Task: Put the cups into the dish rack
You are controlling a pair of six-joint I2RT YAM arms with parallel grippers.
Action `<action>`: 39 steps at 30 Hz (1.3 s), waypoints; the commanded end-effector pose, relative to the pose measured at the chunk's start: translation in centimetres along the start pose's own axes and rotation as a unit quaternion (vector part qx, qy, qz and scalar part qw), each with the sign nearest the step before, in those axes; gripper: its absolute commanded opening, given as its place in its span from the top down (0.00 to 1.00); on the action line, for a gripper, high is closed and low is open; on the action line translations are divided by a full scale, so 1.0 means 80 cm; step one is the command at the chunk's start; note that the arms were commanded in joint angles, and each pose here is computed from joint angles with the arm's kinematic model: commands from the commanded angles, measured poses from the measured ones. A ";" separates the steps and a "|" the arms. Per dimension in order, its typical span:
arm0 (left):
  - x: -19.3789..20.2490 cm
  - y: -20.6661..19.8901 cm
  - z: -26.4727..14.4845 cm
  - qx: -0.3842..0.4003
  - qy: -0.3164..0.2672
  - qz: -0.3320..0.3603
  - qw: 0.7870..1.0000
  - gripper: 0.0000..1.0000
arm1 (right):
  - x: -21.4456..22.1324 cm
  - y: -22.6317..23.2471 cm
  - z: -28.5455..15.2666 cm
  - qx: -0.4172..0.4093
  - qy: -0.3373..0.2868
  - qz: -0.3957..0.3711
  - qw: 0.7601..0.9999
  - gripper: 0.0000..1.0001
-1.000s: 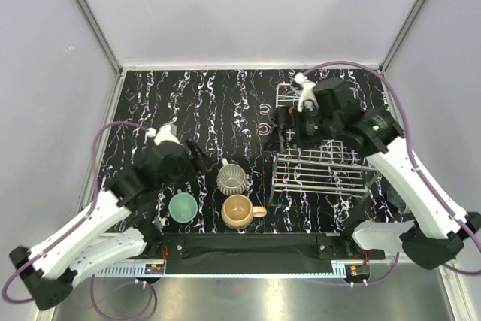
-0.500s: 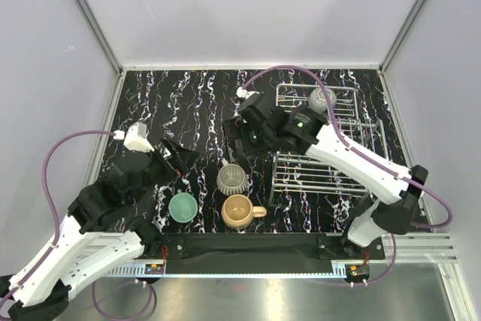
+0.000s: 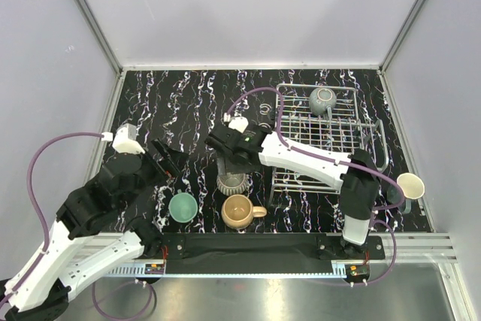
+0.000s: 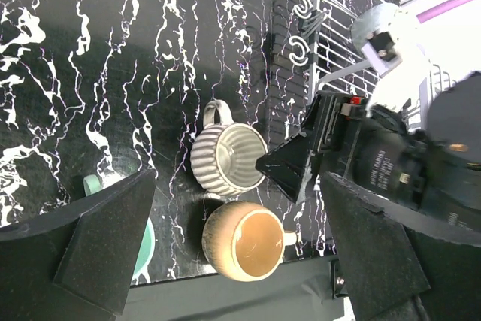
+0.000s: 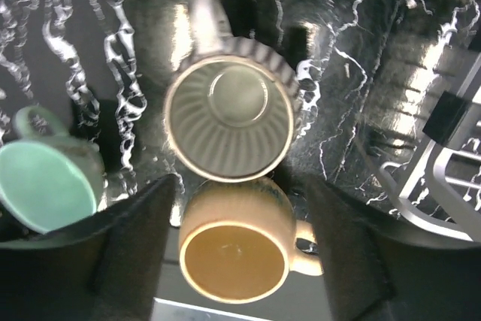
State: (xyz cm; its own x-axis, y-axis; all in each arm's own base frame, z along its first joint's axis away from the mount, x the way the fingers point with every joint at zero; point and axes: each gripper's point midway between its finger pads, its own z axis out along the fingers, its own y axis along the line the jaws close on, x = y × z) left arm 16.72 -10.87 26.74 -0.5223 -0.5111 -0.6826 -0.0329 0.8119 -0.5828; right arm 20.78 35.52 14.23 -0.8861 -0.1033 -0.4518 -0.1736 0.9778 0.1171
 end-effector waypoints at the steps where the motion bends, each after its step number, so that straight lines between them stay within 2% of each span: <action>1: -0.009 -0.007 0.001 0.012 -0.014 0.022 1.000 0.01 | -0.010 -0.006 0.008 0.023 -0.030 0.045 0.998 0.30; 2: -0.008 -0.010 0.000 0.017 -0.010 0.027 0.999 0.01 | -0.007 -0.008 0.012 0.030 -0.027 0.045 0.998 0.38; 5: -0.007 -0.013 0.001 0.023 -0.006 0.038 0.999 0.02 | 0.004 -0.023 0.026 0.064 -0.018 0.045 0.997 0.39; 22: 0.002 -0.014 0.002 0.031 0.009 0.050 0.998 0.03 | 0.035 -0.038 0.081 0.115 0.014 0.020 0.993 0.43; 24: 0.003 -0.014 0.002 0.031 0.010 0.050 0.998 0.03 | 0.036 -0.038 0.087 0.119 0.012 0.017 0.993 0.45; 26: 0.002 -0.012 0.000 0.031 0.009 0.048 0.998 0.03 | 0.037 -0.042 0.091 0.125 0.010 0.015 0.992 0.52; 31: 0.003 -0.010 -0.001 0.026 0.010 0.050 0.998 0.03 | 0.041 -0.038 0.101 0.122 0.013 0.010 0.992 0.54; 32: 0.002 -0.010 -0.001 0.026 0.010 0.050 0.998 0.03 | 0.039 -0.037 0.101 0.120 0.011 0.011 0.993 0.55; 33: 0.002 -0.010 -0.001 0.026 0.010 0.050 0.998 0.04 | 0.037 -0.036 0.103 0.121 0.010 0.008 0.993 0.60; 39: 0.005 -0.011 -0.001 0.027 0.016 0.049 0.998 0.04 | 0.023 -0.021 0.097 0.083 -0.011 -0.003 0.996 0.63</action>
State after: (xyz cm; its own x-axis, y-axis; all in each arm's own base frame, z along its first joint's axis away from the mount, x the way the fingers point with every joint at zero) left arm 16.43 -11.36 26.27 -0.5550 -0.4176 -0.7194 0.0402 0.8503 -0.5247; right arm 21.32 33.66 4.82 -0.9135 -0.1214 -0.3882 -0.0915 0.9913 -0.0946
